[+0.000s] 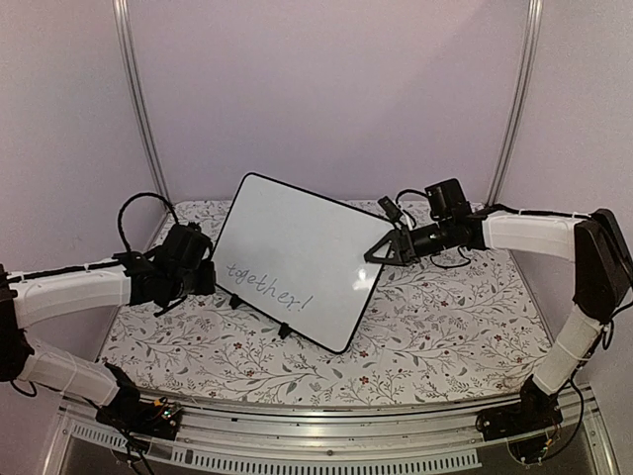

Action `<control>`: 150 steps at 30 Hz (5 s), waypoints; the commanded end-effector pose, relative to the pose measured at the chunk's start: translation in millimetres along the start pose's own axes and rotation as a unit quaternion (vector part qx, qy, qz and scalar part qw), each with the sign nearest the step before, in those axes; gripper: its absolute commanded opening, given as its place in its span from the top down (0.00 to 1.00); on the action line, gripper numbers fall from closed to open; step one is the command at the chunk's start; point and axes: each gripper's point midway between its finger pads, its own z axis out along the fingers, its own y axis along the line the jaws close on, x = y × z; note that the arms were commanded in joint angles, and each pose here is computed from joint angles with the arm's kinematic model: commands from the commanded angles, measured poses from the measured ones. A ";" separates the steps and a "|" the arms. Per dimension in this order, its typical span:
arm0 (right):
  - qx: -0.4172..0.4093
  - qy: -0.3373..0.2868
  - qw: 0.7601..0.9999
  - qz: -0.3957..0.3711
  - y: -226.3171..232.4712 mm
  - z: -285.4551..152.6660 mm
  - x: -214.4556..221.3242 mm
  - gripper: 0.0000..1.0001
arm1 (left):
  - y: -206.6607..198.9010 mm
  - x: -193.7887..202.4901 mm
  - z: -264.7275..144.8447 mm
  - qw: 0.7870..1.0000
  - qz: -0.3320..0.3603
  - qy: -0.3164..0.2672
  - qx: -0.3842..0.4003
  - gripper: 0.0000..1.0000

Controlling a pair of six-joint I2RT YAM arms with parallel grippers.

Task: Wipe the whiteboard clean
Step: Erase the center of the whiteboard.

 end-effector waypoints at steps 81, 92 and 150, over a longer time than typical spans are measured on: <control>0.017 -0.115 0.993 0.010 -56.3 -42.8 -33.0 1.00 | -24.6 32.7 -15.5 0.985 -0.060 -0.068 0.146 1.00; 0.004 -0.081 0.997 0.013 -58.7 -36.6 -18.2 1.00 | -76.6 15.6 1.8 0.977 0.074 -0.095 0.176 1.00; -0.007 -0.066 0.998 0.012 -52.0 -37.3 -19.7 0.99 | -62.1 -6.0 87.2 0.990 0.078 -0.039 0.111 1.00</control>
